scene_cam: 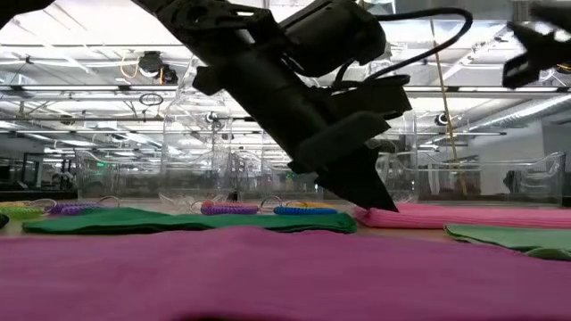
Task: Pick & Place Sports Items
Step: Fold the pink microfiber towel
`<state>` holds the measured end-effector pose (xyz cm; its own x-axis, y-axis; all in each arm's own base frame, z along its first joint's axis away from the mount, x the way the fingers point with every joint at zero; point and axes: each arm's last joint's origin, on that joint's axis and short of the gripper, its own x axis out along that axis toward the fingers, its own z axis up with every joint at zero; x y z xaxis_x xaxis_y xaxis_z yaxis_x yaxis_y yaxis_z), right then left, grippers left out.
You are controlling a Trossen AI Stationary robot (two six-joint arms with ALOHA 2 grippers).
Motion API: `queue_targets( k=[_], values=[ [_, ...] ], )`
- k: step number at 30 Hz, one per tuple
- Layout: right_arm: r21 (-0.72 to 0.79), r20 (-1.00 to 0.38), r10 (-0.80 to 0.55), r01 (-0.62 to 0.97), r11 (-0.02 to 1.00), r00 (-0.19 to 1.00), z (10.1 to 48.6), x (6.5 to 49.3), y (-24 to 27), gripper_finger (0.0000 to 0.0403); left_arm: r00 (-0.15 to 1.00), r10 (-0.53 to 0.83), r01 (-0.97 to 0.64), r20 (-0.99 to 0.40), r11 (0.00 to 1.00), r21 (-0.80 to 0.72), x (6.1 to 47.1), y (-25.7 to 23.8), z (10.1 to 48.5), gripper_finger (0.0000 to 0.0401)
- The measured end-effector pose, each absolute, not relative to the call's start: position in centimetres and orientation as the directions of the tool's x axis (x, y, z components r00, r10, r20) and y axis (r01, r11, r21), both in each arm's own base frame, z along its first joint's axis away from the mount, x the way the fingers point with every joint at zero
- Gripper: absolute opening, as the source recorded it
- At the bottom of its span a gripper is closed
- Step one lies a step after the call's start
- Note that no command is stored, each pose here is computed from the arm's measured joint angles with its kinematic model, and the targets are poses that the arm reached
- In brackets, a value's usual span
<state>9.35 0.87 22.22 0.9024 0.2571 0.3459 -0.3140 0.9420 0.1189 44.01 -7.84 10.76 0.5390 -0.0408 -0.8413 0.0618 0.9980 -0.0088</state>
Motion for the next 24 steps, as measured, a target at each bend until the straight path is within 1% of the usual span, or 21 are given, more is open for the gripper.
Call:
queue_targets(
  k=[1,5,10,14,17,20,22,24],
  values=[
    [0.132,0.302,0.259,-0.309,0.942,0.918,22.4,9.7,1.0,0.0091,0.537,-0.041,0.053,-0.843,0.999,-0.015,44.0,-7.8,10.7,0.0001],
    [0.119,0.218,0.299,-0.329,0.937,0.929,25.2,10.9,1.8,0.0091,0.526,-0.04,0.03,-0.849,0.999,-0.028,43.9,-7.8,10.6,0.0008],
    [0.161,-0.047,0.328,-0.317,0.935,0.944,28.2,13.2,3.7,0.0091,0.524,-0.04,0.029,-0.851,0.999,-0.029,43.9,-7.8,10.5,0.0001],
    [0.299,-0.27,0.338,-0.255,0.92,0.902,30.6,14.0,5.3,0.0091,0.523,-0.04,0.029,-0.852,0.999,-0.03,43.9,-7.8,10.5,0.0007],
    [0.388,-0.464,0.288,-0.1,0.916,0.838,31.0,13.7,5.9,0.0091,0.518,-0.04,0.028,-0.854,0.999,-0.029,43.8,-7.8,10.5,0.0009],
    [0.443,-0.617,0.231,0.09,0.892,0.752,30.5,12.9,6.1,0.0094,0.502,-0.037,0.014,-0.864,0.999,-0.034,43.6,-7.8,10.3,0.0002],
    [0.449,-0.728,0.197,0.238,0.861,0.657,29.4,12.0,5.8,0.0105,0.501,-0.037,0.008,-0.864,0.999,-0.038,43.6,-7.8,10.3,0.0002],
    [0.431,-0.807,0.158,0.384,0.816,0.569,28.6,11.1,5.5,0.0123,0.501,-0.037,0.005,-0.864,0.999,-0.04,43.6,-7.8,10.3,0.0007]
  ],
)
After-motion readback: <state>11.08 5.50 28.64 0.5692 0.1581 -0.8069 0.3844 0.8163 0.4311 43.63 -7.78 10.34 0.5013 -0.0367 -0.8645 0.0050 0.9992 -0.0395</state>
